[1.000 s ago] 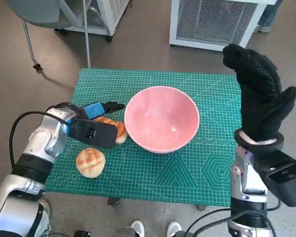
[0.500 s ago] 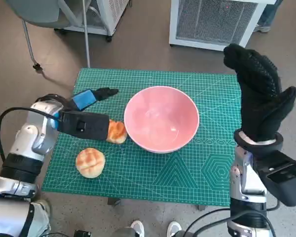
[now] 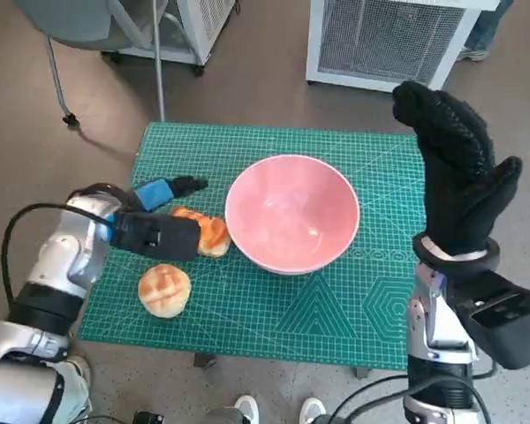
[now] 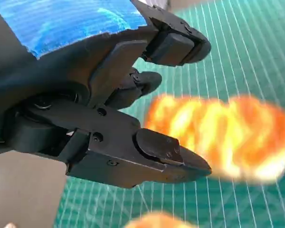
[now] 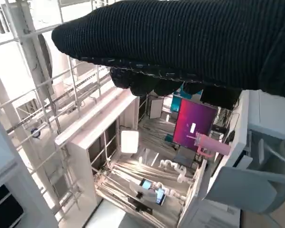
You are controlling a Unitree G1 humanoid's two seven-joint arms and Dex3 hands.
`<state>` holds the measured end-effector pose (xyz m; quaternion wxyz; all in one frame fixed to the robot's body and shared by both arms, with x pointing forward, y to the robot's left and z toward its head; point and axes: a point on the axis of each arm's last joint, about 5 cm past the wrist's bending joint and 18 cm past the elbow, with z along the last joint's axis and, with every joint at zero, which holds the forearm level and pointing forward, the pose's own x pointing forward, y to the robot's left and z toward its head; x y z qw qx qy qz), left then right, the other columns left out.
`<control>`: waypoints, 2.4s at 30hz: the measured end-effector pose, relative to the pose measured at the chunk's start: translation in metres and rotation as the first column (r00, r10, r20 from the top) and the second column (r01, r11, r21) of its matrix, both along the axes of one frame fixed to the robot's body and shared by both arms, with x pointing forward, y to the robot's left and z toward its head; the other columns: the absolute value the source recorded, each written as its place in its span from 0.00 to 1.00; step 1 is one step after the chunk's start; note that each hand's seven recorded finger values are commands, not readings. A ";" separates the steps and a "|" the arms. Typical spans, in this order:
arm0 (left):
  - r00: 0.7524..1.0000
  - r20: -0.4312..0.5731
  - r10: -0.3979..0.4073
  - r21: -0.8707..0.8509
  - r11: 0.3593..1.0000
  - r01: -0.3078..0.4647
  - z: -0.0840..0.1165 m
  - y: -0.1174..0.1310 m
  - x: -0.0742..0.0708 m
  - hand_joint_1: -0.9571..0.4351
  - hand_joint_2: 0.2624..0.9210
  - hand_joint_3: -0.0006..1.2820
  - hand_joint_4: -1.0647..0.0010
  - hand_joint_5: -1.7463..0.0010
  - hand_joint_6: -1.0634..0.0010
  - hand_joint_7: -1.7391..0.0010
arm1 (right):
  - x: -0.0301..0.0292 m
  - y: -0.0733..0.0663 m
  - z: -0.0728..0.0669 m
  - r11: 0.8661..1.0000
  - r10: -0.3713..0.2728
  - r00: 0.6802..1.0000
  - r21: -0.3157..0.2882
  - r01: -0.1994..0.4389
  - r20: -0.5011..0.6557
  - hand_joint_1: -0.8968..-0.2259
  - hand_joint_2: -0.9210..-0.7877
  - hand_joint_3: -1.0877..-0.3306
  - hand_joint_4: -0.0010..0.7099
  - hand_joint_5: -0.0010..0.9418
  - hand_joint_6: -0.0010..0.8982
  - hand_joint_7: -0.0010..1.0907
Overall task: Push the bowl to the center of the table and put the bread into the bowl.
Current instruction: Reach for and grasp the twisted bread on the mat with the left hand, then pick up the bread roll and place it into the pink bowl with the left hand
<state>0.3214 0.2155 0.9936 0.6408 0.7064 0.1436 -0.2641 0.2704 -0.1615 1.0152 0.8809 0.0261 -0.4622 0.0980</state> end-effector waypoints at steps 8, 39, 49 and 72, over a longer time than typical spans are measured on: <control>0.999 -0.043 -0.033 0.023 0.999 0.034 -0.007 -0.002 0.000 0.70 0.73 0.00 0.75 0.99 0.61 0.97 | 0.0003 0.000 0.000 1.000 0.005 1.000 0.009 -0.005 -0.007 0.44 0.00 0.43 0.41 0.03 0.00 0.71; 0.965 0.081 -0.249 0.083 0.967 0.242 -0.021 0.006 0.005 0.69 0.99 0.04 0.31 0.33 0.39 0.38 | 0.0000 0.002 -0.001 1.000 0.017 1.000 0.013 -0.017 -0.007 0.43 0.00 0.43 0.41 0.04 0.00 0.74; 0.966 0.124 -0.226 0.073 0.973 0.218 -0.006 0.015 0.004 0.69 1.00 0.07 0.36 0.35 0.44 0.29 | 0.0000 0.003 -0.001 1.000 0.023 1.000 0.016 -0.023 -0.008 0.43 0.00 0.43 0.41 0.04 0.00 0.72; 0.738 0.664 -0.116 -0.186 0.931 0.313 0.123 0.043 -0.026 0.69 0.98 0.01 0.23 0.44 0.37 0.33 | -0.0002 0.004 -0.003 0.999 0.030 0.999 0.023 -0.030 -0.017 0.43 0.00 0.43 0.40 0.04 0.00 0.71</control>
